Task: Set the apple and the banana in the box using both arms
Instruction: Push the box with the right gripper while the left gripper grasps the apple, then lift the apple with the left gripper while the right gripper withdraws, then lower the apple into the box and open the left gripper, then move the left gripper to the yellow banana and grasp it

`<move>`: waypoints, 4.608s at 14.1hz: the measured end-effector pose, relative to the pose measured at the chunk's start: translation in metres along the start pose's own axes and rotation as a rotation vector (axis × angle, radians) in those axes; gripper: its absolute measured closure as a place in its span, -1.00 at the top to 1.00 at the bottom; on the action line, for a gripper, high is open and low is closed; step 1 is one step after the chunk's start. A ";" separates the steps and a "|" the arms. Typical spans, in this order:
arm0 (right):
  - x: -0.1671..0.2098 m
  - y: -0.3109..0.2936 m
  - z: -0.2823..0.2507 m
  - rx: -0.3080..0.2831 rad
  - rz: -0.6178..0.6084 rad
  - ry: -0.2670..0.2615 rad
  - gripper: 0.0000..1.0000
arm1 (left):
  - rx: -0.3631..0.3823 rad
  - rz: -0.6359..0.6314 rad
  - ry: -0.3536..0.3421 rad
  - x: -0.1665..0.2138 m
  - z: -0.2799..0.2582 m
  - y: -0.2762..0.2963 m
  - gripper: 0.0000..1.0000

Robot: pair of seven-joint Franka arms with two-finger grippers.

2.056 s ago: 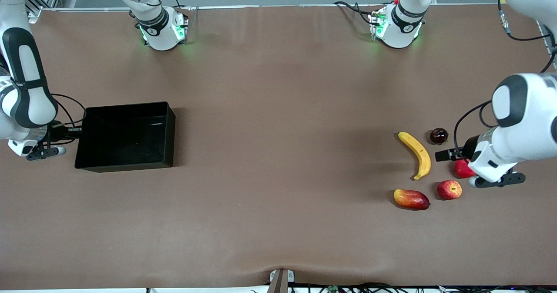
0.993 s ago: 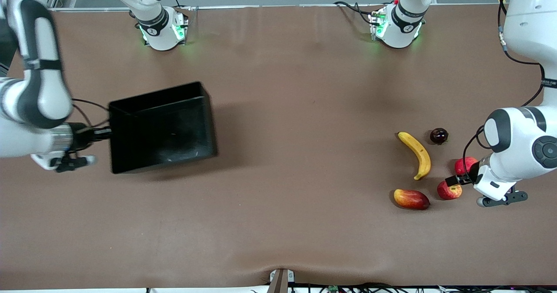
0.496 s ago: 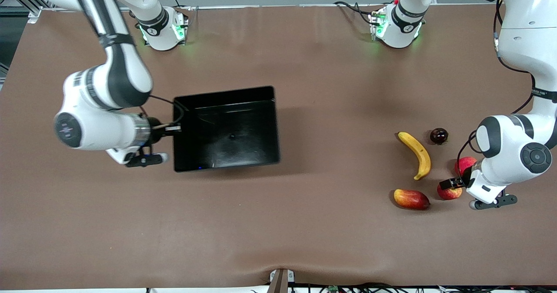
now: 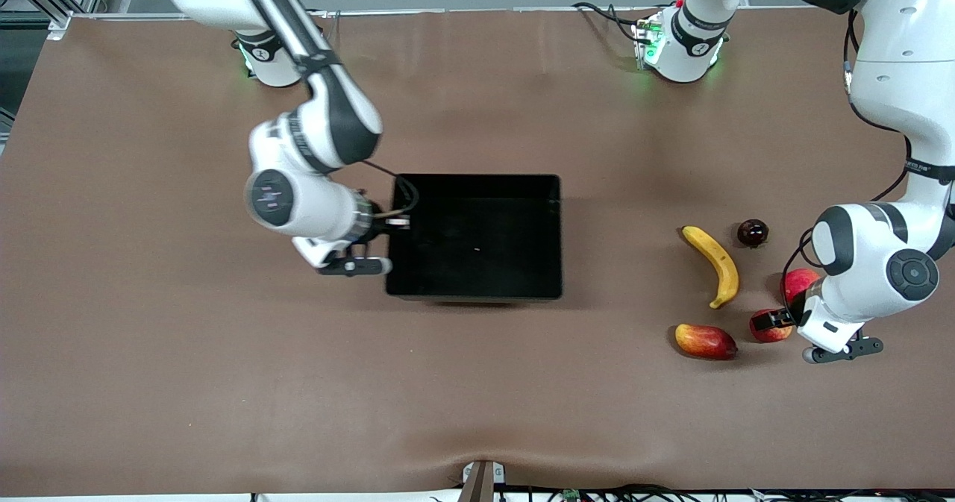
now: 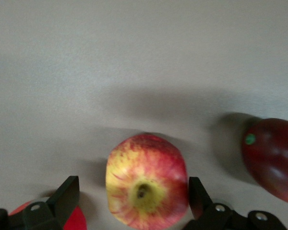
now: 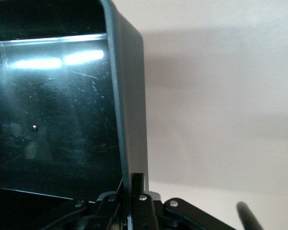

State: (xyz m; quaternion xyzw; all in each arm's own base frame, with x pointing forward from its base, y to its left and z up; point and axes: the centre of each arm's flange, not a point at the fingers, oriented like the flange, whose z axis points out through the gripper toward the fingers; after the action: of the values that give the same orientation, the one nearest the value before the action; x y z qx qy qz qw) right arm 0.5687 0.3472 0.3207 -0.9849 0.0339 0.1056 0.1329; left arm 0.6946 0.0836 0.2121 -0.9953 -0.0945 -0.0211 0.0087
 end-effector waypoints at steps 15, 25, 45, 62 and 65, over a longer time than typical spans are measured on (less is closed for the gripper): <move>-0.011 -0.090 0.083 0.004 0.064 0.106 0.04 | -0.006 0.045 -0.071 0.001 -0.082 0.037 0.33; 0.051 -0.003 -0.136 -0.211 0.034 0.118 1.00 | -0.027 -0.015 -0.163 -0.098 -0.206 0.229 0.33; -0.089 0.280 -0.375 -0.229 -0.073 0.231 1.00 | -0.016 0.006 -0.288 -0.258 -0.014 0.368 0.33; -0.109 0.305 -0.424 -0.232 -0.070 0.249 1.00 | 0.022 0.030 -0.275 -0.079 -0.153 0.144 1.00; -0.109 0.306 -0.424 -0.236 -0.066 0.248 1.00 | 0.056 0.048 -0.231 -0.083 -0.101 0.106 1.00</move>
State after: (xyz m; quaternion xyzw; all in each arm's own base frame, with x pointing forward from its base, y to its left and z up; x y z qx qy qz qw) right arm 0.5178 -0.0571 0.6661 -0.9997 0.0051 -0.0181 0.0146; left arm 0.6286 -0.0384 0.3081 -0.9924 -0.0717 0.0964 0.0262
